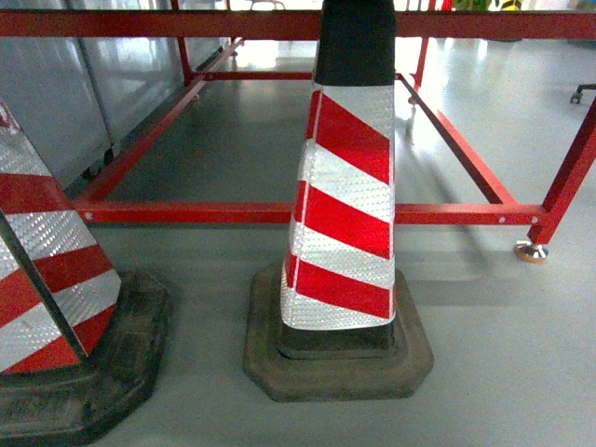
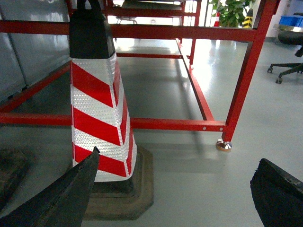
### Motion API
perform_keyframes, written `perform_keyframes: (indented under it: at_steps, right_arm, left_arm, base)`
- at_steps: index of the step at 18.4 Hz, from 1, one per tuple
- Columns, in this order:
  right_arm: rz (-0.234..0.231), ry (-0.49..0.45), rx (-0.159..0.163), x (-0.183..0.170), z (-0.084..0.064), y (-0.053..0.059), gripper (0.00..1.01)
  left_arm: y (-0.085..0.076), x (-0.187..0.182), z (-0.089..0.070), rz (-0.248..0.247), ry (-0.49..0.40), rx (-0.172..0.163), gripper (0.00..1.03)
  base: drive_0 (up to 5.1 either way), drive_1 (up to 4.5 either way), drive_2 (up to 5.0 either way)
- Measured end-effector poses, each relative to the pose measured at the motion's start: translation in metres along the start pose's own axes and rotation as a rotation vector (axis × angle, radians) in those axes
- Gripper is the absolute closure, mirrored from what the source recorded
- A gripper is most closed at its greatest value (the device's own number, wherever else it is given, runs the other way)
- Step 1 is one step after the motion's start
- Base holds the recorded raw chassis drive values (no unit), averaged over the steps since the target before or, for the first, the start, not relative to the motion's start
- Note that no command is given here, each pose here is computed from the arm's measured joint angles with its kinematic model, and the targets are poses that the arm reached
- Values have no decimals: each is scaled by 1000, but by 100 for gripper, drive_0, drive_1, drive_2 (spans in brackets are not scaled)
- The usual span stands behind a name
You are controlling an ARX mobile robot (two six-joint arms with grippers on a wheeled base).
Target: Place box next to blue box on left shelf
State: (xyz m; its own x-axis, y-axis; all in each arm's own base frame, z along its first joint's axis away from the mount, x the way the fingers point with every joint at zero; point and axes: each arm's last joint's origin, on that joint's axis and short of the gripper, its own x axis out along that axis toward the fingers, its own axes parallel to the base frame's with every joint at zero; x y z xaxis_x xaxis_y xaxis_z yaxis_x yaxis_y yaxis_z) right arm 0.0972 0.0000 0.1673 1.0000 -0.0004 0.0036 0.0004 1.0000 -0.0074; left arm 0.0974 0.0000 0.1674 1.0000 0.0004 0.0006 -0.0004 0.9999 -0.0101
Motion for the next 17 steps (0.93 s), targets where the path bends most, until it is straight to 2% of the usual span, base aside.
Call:
perform_keyframes:
  at_steps: [17]
  right_arm:
    - [1,1,4,0,0,0,3]
  left_arm:
    - [0,0,0,0,-1,6,5]
  base:
    - [0,0,0]
